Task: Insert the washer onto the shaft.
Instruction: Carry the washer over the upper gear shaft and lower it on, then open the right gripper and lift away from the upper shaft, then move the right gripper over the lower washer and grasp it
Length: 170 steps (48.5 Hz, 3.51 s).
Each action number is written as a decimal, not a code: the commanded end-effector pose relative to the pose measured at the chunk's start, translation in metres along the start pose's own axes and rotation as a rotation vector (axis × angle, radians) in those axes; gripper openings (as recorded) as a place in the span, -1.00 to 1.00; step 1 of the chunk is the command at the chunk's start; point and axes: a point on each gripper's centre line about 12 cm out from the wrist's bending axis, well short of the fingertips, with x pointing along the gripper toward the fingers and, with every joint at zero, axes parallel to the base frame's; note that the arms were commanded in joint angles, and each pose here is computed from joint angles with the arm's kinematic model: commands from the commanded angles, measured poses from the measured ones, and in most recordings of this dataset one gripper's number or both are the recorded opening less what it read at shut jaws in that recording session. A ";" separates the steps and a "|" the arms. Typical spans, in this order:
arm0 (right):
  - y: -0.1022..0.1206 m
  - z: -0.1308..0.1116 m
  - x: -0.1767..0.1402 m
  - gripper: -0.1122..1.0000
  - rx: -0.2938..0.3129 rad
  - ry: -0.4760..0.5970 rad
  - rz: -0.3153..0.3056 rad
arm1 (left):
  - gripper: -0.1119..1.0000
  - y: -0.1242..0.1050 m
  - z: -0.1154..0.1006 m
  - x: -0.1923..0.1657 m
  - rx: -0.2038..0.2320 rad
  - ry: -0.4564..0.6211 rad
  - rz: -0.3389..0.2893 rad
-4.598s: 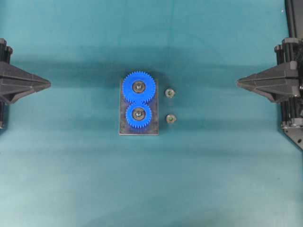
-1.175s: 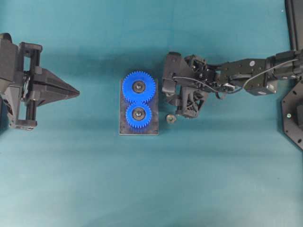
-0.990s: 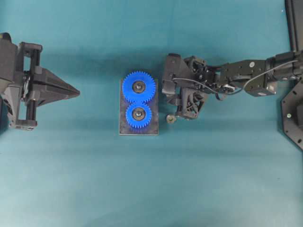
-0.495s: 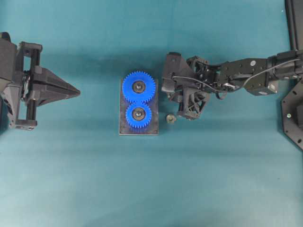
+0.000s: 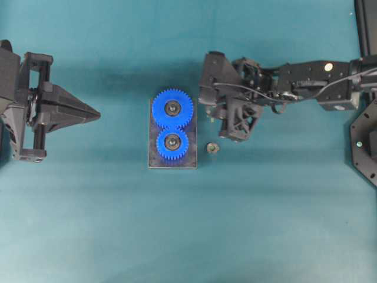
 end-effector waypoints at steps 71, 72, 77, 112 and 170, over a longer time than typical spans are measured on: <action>0.017 0.073 0.008 -0.20 -0.055 -0.113 0.021 | -0.79 0.000 0.002 -0.002 -0.002 -0.017 0.002; 0.017 0.073 0.009 -0.20 -0.054 -0.111 0.020 | -0.79 0.000 0.002 -0.002 -0.001 -0.017 0.002; 0.016 0.072 0.012 -0.20 -0.051 -0.104 0.019 | -0.79 0.000 0.003 -0.003 -0.002 -0.020 0.002; 0.011 0.076 0.015 -0.20 -0.046 -0.121 0.012 | -0.79 0.000 0.001 -0.003 -0.005 -0.017 0.002; 0.051 -0.020 -0.001 0.60 -0.143 -0.063 0.082 | -0.79 0.001 0.009 -0.007 -0.029 -0.049 0.002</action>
